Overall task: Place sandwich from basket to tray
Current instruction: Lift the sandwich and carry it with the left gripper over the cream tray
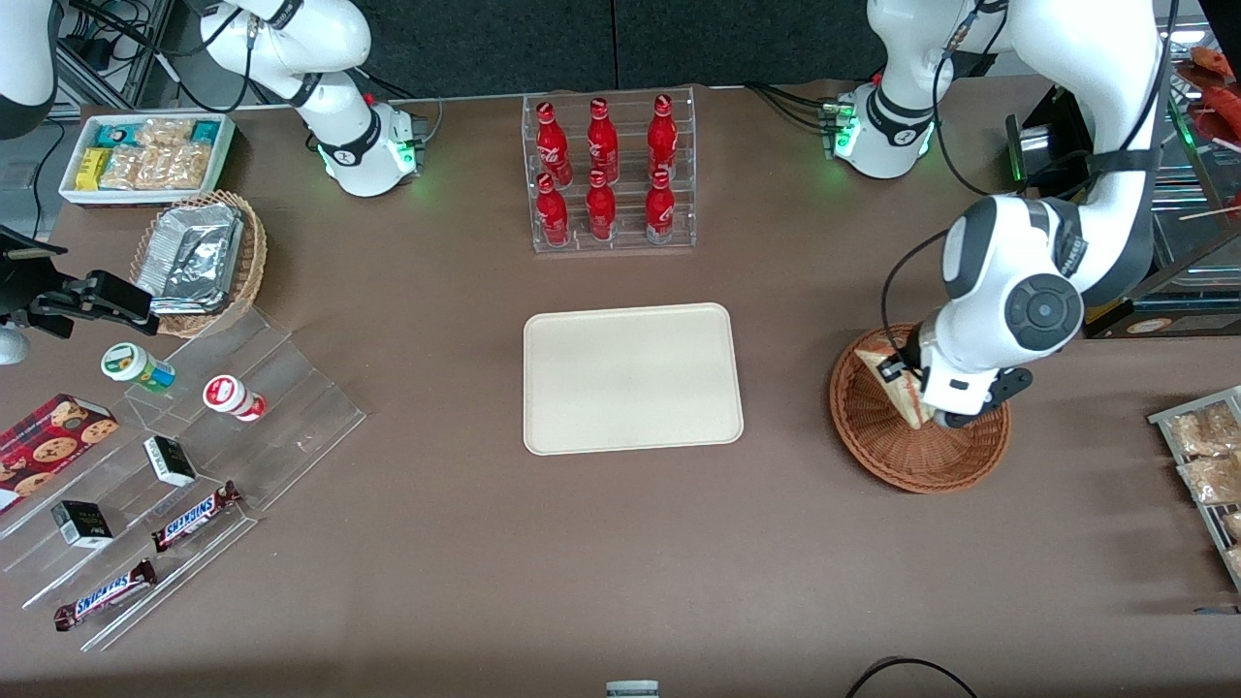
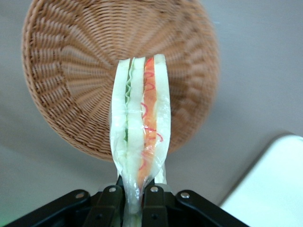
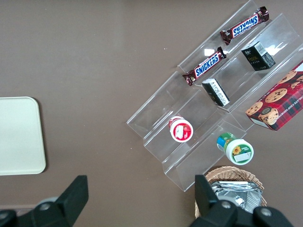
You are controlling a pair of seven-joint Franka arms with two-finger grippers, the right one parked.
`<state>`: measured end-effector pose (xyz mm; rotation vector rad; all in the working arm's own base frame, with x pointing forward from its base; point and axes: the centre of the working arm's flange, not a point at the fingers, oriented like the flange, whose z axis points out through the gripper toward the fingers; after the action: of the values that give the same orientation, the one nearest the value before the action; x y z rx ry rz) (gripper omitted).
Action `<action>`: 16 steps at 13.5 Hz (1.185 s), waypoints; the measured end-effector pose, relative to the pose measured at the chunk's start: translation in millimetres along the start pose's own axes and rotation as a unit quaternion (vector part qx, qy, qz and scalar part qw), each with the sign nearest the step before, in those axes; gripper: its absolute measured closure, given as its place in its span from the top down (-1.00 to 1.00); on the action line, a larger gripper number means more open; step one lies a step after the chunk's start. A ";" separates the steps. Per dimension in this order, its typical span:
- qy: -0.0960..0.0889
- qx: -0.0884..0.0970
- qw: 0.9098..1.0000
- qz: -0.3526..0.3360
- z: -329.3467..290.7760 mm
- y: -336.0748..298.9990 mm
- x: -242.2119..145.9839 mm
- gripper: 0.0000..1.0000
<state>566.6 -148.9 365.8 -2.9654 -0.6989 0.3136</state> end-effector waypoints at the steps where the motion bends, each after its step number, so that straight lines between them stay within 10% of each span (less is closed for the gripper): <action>1: 0.007 -0.002 1.000 0.016 -6.6 15.8 -10.4 -0.70; 16: 0.023 -0.024 0.981 0.190 71.6 274.9 -144.9 -0.70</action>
<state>543.4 -457.4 288.2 -3.1262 -0.1308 0.2526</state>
